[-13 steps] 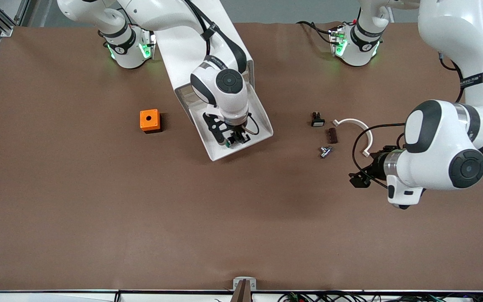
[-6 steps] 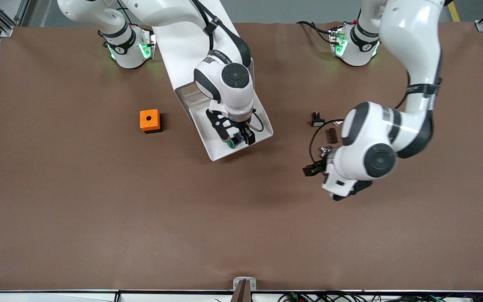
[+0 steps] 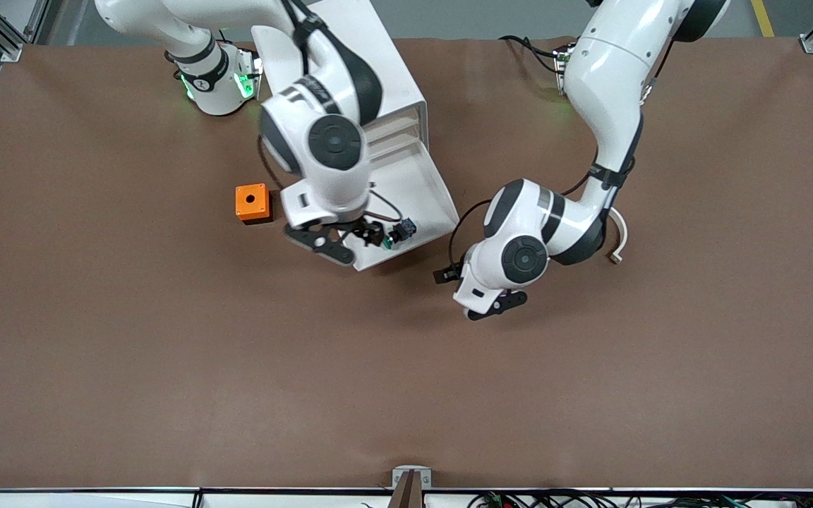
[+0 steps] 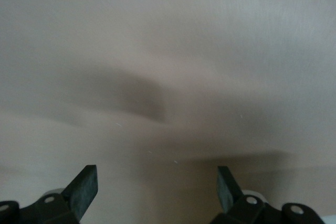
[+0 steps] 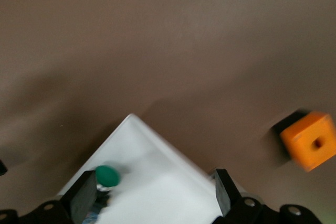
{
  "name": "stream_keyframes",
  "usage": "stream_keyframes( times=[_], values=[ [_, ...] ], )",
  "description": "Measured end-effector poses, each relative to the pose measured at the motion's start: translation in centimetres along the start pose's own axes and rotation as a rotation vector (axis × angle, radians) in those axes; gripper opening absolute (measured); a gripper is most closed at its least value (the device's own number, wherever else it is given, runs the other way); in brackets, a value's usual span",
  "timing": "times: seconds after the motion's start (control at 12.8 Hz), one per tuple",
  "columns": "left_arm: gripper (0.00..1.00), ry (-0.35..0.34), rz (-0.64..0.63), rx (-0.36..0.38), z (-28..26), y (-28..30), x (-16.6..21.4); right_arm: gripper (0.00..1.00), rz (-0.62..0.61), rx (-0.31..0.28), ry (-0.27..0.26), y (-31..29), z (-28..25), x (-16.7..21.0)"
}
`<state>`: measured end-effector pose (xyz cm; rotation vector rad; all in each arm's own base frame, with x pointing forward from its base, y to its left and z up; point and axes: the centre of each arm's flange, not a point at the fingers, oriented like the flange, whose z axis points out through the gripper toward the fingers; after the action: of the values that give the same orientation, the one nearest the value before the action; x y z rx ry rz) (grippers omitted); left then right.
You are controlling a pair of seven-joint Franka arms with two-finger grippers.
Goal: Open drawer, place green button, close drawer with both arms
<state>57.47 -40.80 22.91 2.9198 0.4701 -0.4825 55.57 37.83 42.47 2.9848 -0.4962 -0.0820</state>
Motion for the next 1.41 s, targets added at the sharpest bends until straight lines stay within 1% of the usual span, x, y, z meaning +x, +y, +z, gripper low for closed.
stream_keyframes(
  times=[0.16, 0.31, 0.55, 0.7, 0.86, 1.02, 1.09, 1.25, 1.41],
  values=[
    [1.0, -0.016, -0.017, 0.007, 2.3, 1.5, -1.7, 1.0, -0.11, 0.016, -0.003, 6.4, -3.6, 4.8],
    [1.0, -0.026, -0.052, 0.027, 3.8, 2.9, -4.0, 1.0, -0.206, 0.028, -0.008, 13.0, -6.0, 8.8],
    [1.0, -0.052, -0.078, 0.085, 7.1, 3.7, -7.7, 1.0, -0.337, 0.05, 0.0, 22.4, -7.8, 13.9],
    [1.0, -0.084, -0.099, 0.112, 9.1, 4.5, -10.7, 1.0, -0.412, 0.062, 0.011, 28.3, -8.3, 16.5],
    [1.0, -0.117, -0.116, 0.122, 10.3, 5.7, -13.9, 1.0, -0.446, 0.066, 0.002, 33.6, -8.3, 18.2],
    [1.0, -0.131, -0.12, 0.136, 11.2, 6.9, -17.0, 1.0, -0.447, 0.068, -0.017, 37.2, -8.2, 18.9],
    [1.0, -0.129, -0.116, 0.144, 11.7, 7.4, -18.5, 1.0, -0.436, 0.069, -0.023, 38.3, -8.2, 19.0],
    [1.0, -0.12, -0.108, 0.151, 12.6, 8.3, -21.2, 1.0, -0.416, 0.071, -0.018, 39.5, -8.5, 19.2],
    [1.0, -0.109, -0.105, 0.148, 13.1, 9.0, -23.0, 1.0, -0.408, 0.072, -0.015, 40.0, -8.6, 19.3]
  ],
)
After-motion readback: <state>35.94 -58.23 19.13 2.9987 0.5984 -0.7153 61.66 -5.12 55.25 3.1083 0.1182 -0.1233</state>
